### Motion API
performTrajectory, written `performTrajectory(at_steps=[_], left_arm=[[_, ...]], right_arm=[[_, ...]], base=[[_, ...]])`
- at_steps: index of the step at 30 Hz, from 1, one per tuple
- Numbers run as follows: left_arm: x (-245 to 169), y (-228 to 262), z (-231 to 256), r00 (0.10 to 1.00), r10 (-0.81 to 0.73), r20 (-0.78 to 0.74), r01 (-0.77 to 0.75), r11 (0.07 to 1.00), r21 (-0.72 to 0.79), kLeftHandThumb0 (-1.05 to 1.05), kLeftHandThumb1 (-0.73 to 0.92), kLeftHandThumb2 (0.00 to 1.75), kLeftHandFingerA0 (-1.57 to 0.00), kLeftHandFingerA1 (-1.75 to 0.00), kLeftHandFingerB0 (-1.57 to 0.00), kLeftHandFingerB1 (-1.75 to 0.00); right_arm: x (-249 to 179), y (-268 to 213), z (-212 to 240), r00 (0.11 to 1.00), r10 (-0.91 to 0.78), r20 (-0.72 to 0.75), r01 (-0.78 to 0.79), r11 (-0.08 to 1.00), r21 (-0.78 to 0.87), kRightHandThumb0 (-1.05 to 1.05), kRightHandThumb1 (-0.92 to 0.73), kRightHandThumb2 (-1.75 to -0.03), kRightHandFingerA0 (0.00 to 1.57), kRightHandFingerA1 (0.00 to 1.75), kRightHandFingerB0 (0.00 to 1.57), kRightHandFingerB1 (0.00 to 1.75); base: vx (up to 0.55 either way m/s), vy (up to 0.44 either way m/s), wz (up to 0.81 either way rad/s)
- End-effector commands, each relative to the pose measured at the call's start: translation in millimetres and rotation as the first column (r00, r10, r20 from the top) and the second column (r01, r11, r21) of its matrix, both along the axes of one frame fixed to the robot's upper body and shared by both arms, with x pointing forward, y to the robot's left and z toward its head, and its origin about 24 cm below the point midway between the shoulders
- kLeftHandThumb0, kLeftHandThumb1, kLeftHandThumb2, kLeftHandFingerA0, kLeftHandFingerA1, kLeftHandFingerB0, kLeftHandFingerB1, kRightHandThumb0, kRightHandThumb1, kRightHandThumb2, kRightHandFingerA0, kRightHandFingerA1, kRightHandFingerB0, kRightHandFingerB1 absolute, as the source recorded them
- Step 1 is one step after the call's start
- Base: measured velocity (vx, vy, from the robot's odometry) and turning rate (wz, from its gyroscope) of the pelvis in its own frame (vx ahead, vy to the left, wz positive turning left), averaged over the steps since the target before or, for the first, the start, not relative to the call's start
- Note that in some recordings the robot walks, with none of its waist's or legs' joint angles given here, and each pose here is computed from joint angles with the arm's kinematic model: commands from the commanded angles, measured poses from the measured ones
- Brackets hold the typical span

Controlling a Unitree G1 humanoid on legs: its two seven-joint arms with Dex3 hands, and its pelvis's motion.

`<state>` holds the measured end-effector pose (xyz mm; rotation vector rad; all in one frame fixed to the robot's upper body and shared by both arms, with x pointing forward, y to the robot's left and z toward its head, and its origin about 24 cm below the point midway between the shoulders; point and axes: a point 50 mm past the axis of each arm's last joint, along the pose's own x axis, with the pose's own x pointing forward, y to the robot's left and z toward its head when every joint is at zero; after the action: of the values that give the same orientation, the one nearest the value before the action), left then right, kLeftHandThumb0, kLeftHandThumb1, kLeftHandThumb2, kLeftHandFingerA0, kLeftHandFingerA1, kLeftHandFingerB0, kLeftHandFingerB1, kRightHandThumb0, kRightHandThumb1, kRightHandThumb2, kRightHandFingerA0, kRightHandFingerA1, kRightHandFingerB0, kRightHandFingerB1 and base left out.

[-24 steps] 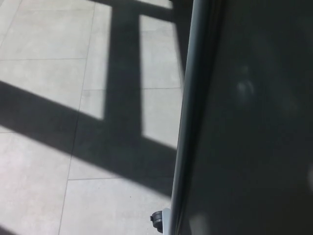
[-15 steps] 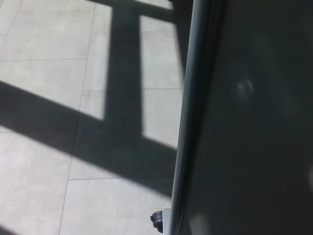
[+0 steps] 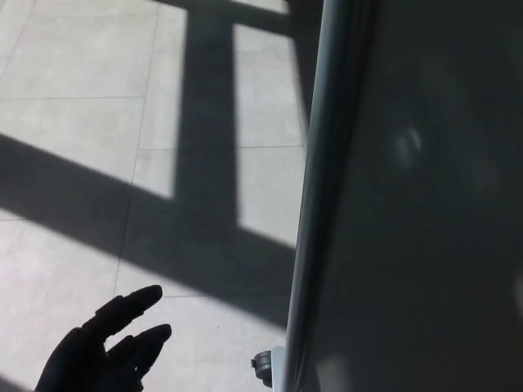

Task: A white board is being place on the right hand side and parallel to the robot and the robot uses its left hand to grab on the leftside of the whiteboard and drag the whiteboard from the right hand side to the left hand side

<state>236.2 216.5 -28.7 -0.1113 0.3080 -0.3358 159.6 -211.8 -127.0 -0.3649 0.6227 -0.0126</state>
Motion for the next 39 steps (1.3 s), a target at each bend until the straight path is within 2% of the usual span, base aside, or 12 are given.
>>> performTrajectory(at_steps=[1,4,5,6,9,12,14,16,21,23,36,39], left_arm=[[29,-15,44,0.994,-0.082,0.079,0.080,0.996,0.029,-0.28,0.59,1.05,-0.03,-0.50,0.00,-0.48],[39,-24,58,0.988,-0.111,0.107,0.109,0.994,0.025,-0.26,0.59,1.05,-0.03,-0.50,0.00,-0.48],[46,-33,68,0.984,-0.132,0.123,0.133,0.991,0.004,-0.41,0.55,0.67,-0.09,-0.37,-0.09,-0.21],[49,-38,73,0.981,-0.148,0.124,0.149,0.989,-0.001,-0.34,0.57,0.60,-0.11,-0.34,-0.07,-0.19],[55,-50,81,0.962,-0.220,0.161,0.214,0.976,0.049,-0.42,0.52,0.72,-0.04,-0.38,-0.03,-0.14],[60,-61,86,0.942,-0.282,0.181,0.273,0.959,0.072,-0.40,0.59,0.58,-0.05,-0.29,0.00,-0.18],[63,-66,89,0.934,-0.310,0.178,0.296,0.950,0.101,-0.46,0.48,0.75,-0.02,-0.30,0.00,-0.14],[70,-75,92,0.925,-0.340,0.172,0.323,0.939,0.120,-0.44,0.46,0.63,0.00,-0.21,0.00,-0.11],[78,-85,94,0.913,-0.374,0.162,0.360,0.926,0.112,-0.42,0.43,0.64,0.00,-0.12,0.00,-0.03],[79,-87,94,0.914,-0.376,0.151,0.363,0.926,0.106,-0.51,0.29,0.67,0.00,-0.17,0.00,-0.09],[87,-93,95,0.908,-0.395,0.142,0.372,0.914,0.163,-0.67,0.40,0.73,0.00,-0.11,0.00,0.00],[93,-98,95,0.906,-0.402,0.133,0.384,0.912,0.145,-0.65,0.40,0.74,0.00,-0.14,0.00,-0.03]], right_arm=[[-3,-5,1,1.000,-0.005,0.017,0.005,1.000,-0.018,-0.43,-0.79,-0.68,0.94,0.90,0.36,0.77],[-3,-5,1,1.000,-0.005,0.012,0.005,1.000,-0.018,-0.43,-0.79,-0.68,0.99,0.89,0.35,0.76],[-4,-5,0,1.000,-0.007,0.011,0.007,1.000,-0.013,-0.43,-0.80,-0.66,0.92,0.88,0.37,0.77],[-6,-5,0,1.000,-0.008,0.009,0.008,1.000,-0.012,-0.45,-0.79,-0.67,0.95,0.89,0.37,0.78],[-8,-5,-1,1.000,-0.001,0.003,0.001,1.000,-0.021,-0.45,-0.80,-0.67,0.93,0.88,0.39,0.78],[-10,-6,-1,1.000,0.004,-0.001,-0.004,1.000,-0.022,-0.44,-0.79,-0.69,0.88,0.86,0.40,0.79],[-11,-6,-2,1.000,-0.003,-0.004,0.003,1.000,-0.014,-0.43,-0.79,-0.69,0.87,0.88,0.40,0.80],[-11,-6,-2,1.000,-0.007,-0.006,0.007,1.000,-0.011,-0.45,-0.77,-0.69,1.16,1.00,0.43,0.83],[-14,-6,-2,1.000,0.015,-0.005,-0.015,0.999,-0.042,-0.46,-0.77,-0.69,1.14,0.96,0.42,0.84],[-15,-6,-3,1.000,0.002,-0.007,-0.002,1.000,-0.015,-0.43,-0.77,-0.70,0.93,0.91,0.41,0.84],[-16,-6,-3,1.000,0.001,-0.010,-0.001,1.000,-0.006,-0.44,-0.77,-0.72,0.90,0.94,0.41,0.86],[-16,-6,-3,1.000,-0.003,-0.002,0.003,1.000,0.003,-0.44,-0.76,-0.71,1.01,0.98,0.43,0.90]], base=[[0.00,0.000,0.00],[0.00,0.000,0.00],[0.00,0.000,0.00],[0.00,0.000,0.00],[0.00,0.000,0.00],[0.00,0.000,0.00],[0.00,0.000,0.00],[0.00,0.000,0.00],[0.00,0.000,0.00],[0.00,0.000,0.00],[0.00,0.000,0.00],[0.00,0.000,0.00]])
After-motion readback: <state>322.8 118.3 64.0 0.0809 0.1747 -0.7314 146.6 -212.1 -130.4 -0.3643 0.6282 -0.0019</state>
